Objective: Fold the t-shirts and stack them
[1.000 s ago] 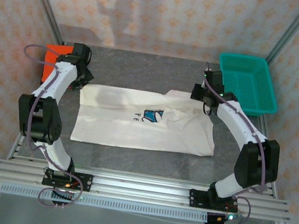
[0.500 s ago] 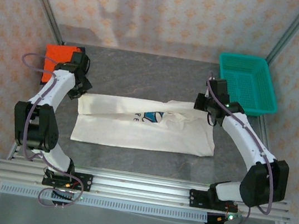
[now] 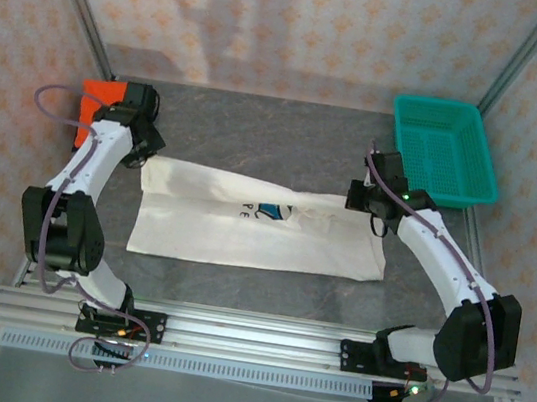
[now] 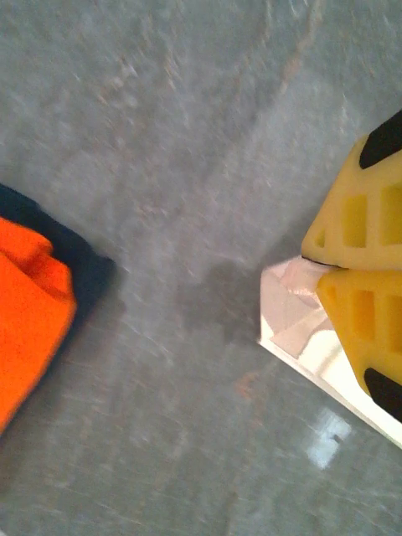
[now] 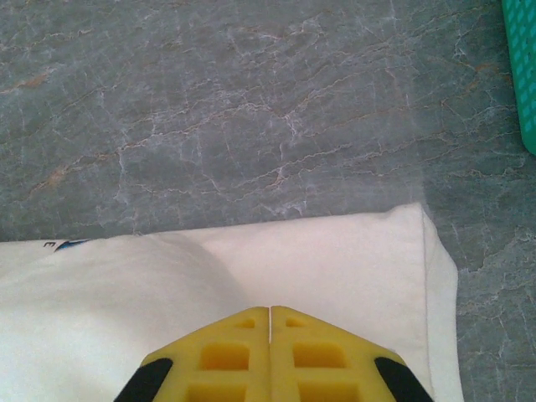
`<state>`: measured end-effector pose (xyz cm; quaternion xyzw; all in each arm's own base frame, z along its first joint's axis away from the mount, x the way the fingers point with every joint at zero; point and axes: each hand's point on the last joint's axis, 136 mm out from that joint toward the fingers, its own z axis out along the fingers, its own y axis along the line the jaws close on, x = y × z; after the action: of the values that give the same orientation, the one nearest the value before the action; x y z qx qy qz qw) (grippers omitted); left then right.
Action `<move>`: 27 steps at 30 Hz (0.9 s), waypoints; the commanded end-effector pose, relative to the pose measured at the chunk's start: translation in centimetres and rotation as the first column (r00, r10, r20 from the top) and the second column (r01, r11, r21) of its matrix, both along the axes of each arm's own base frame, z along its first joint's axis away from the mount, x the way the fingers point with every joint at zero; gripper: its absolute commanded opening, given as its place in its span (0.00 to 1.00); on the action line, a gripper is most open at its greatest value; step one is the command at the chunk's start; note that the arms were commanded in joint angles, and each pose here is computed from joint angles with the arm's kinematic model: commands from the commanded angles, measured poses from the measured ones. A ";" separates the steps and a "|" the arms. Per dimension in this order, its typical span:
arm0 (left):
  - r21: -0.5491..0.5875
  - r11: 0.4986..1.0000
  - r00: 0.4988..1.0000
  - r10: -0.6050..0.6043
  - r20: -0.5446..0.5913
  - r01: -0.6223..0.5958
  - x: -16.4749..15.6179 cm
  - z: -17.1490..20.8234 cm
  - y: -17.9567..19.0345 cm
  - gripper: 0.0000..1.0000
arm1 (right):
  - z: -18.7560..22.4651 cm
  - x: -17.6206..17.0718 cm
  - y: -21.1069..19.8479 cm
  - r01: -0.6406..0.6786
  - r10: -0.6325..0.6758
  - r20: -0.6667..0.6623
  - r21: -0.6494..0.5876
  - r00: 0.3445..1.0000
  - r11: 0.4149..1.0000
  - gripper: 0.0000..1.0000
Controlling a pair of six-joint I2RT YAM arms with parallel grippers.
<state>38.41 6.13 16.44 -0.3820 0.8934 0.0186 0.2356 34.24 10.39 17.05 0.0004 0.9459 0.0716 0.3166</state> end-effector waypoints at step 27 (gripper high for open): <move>0.004 1.000 1.000 0.007 0.003 -0.007 -3.3 -2.0 -0.2 0.00 | -0.6 -0.6 -1.3 0.014 -0.019 -0.051 -0.090 0.999 0.996 0.02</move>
<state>35.56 5.90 14.12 -0.3758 0.8984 0.0230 0.2263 34.86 10.11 16.82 0.0001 0.9509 0.0529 0.3048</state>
